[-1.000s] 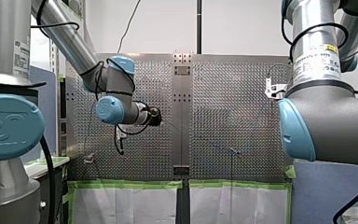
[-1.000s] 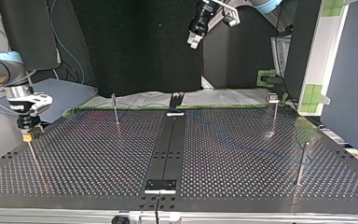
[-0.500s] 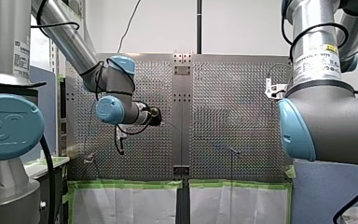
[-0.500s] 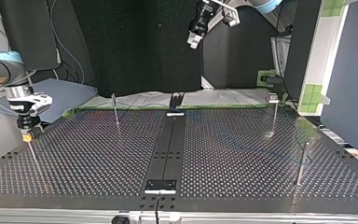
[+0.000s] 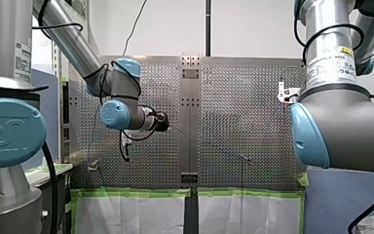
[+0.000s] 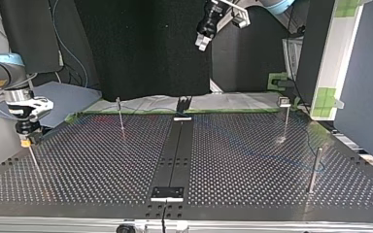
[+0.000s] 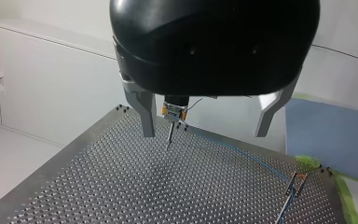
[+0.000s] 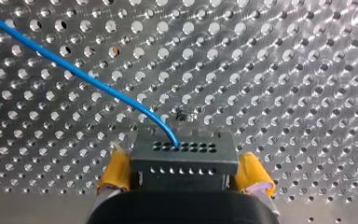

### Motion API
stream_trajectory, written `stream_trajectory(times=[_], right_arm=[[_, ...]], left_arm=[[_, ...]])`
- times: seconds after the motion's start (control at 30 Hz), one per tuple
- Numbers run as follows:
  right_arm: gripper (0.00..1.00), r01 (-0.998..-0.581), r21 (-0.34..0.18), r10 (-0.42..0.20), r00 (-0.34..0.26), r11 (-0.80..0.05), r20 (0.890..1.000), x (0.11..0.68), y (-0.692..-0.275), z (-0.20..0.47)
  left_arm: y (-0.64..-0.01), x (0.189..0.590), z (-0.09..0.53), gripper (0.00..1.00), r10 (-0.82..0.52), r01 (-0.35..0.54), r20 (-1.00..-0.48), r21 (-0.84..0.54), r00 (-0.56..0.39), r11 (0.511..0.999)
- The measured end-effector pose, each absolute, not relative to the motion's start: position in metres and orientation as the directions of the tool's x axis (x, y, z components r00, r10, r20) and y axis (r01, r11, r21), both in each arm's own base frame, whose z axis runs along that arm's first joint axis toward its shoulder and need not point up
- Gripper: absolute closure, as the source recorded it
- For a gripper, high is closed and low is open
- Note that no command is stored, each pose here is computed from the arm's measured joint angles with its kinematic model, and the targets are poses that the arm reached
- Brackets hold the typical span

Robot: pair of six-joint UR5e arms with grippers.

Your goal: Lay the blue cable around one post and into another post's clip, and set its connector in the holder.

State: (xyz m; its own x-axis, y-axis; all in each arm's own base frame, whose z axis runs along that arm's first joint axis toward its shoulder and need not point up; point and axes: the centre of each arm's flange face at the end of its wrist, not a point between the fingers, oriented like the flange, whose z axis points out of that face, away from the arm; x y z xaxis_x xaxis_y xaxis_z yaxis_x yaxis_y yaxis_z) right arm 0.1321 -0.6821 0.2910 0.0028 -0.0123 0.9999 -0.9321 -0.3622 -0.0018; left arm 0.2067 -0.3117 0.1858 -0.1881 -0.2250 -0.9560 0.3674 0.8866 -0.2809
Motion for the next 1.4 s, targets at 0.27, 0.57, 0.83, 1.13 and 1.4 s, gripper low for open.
stream_trajectory(times=[0.27,0.57,0.83,1.13,1.4], right_arm=[[0.00,-0.940,-0.005,-0.015,0.000,-0.342,1.000,0.129,-0.683,0.291],[0.00,-0.954,-0.008,-0.022,-0.002,-0.301,1.000,0.124,-0.684,0.291],[0.00,-0.966,-0.008,-0.023,-0.002,-0.258,1.000,0.118,-0.685,0.291],[0.00,-0.983,-0.009,-0.041,-0.002,-0.185,0.999,0.109,-0.685,0.289],[0.00,-0.995,-0.010,-0.064,-0.003,-0.097,0.998,0.098,-0.684,0.288]], left_arm=[[-0.311,0.207,0.186,0.02,-0.225,0.366,-0.956,-0.281,-0.188,0.887],[-0.311,0.207,0.186,0.02,-0.225,0.365,-0.956,-0.281,-0.188,0.888],[-0.311,0.207,0.185,0.02,-0.224,0.364,-0.956,-0.280,-0.188,0.888],[-0.311,0.207,0.186,0.02,-0.225,0.364,-0.956,-0.280,-0.187,0.888],[-0.311,0.207,0.186,0.02,-0.225,0.363,-0.956,-0.280,-0.187,0.889]])
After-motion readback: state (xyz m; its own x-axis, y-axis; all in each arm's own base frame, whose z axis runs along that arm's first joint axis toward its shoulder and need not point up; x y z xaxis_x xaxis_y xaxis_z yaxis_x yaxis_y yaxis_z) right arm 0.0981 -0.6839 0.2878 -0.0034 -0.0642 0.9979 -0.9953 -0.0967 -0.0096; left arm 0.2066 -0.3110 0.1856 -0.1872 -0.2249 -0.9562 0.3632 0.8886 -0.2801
